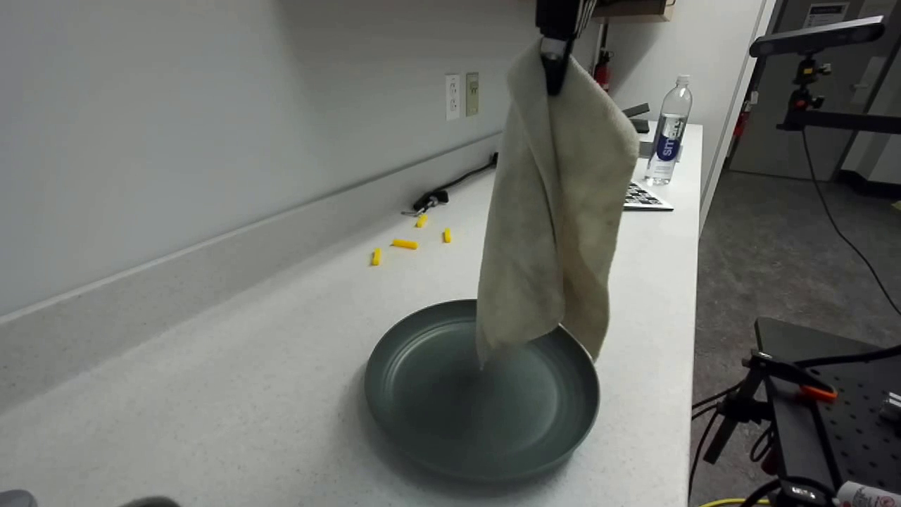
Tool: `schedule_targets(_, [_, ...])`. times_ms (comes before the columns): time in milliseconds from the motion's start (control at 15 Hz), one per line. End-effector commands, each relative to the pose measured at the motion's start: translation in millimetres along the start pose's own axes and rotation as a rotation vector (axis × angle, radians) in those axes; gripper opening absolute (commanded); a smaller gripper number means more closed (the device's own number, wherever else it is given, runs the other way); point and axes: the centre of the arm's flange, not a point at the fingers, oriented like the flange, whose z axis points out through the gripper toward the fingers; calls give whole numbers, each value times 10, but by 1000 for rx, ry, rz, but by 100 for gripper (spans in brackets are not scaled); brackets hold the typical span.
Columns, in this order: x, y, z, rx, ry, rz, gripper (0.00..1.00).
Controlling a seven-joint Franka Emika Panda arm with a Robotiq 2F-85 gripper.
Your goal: Wipe the plate with the towel, put the towel on the counter then move the plate backwards
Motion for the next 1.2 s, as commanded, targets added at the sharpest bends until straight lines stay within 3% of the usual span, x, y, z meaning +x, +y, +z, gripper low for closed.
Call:
schedule_targets(0, [74, -129, 171, 15, -14, 11, 1])
schedule_targets(467, [130, -364, 515, 22, -40, 21, 1])
schedule_targets(800, [199, -427, 604, 31, 6, 15, 1])
schedule_targets(867, [209, -421, 616, 32, 13, 8, 20])
schedule_targets(1133, [207, -383, 643, 13, 32, -11, 50])
